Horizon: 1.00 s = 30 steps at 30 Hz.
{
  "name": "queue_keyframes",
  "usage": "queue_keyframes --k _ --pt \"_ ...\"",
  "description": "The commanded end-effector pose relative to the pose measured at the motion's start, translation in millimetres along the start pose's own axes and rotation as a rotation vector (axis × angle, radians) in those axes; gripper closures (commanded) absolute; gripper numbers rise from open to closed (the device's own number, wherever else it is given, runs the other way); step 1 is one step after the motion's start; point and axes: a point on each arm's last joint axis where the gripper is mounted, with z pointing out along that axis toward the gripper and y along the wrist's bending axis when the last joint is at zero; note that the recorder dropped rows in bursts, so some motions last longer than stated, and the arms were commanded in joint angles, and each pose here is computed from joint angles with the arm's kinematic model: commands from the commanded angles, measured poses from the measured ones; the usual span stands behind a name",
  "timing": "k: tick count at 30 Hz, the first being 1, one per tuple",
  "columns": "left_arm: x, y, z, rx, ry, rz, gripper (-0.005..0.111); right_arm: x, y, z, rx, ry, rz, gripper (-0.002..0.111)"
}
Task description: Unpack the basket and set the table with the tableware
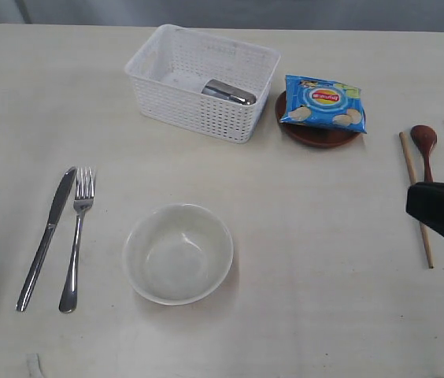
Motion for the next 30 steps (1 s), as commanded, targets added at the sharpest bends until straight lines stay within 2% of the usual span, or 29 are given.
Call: queue_keyframes --k 1,4,8,10,14,17,20,22,25,30 --pt "-62.1 -29.6 20.4 -0.005 0.141 0.035 0.107 -0.4 0.6 -1.1 -0.006 -0.014 0.011 0.108" --pt "-86.1 -50.2 54.3 0.048 0.366 0.055 0.107 -0.5 1.3 -1.1 -0.013 -0.015 0.024 0.108" --pt "-102.3 -75.5 109.1 0.201 0.606 0.012 0.107 0.2 1.9 -1.1 -0.02 -0.008 0.032 0.108" --pt "-108.3 -81.9 139.1 0.241 0.639 -0.033 0.107 1.0 2.6 -1.1 -0.028 0.002 0.028 0.108" --pt "-110.8 -83.9 183.2 0.247 0.671 -0.092 0.107 2.4 7.1 -1.3 -0.077 0.016 0.002 0.108" --pt "-109.0 -84.4 203.9 0.255 0.691 -0.131 0.107 3.2 10.1 -1.6 -0.108 0.024 -0.019 0.108" --pt "-103.4 -86.0 222.4 0.286 0.698 -0.224 0.107 3.5 11.3 -1.7 -0.122 0.027 -0.026 0.108" --pt "-99.3 -86.5 235.3 0.316 0.731 -0.206 0.106 3.9 11.4 -1.7 -0.122 0.031 -0.027 0.108" --pt "-87.0 -85.3 258.8 0.354 0.853 -0.18 0.096 3.9 11.4 -1.7 -0.122 0.031 -0.027 0.108" --pt "-53.3 -80.6 303.7 0.38 1.051 -0.221 0.071 3.9 11.4 -1.7 -0.122 0.031 -0.027 0.108"
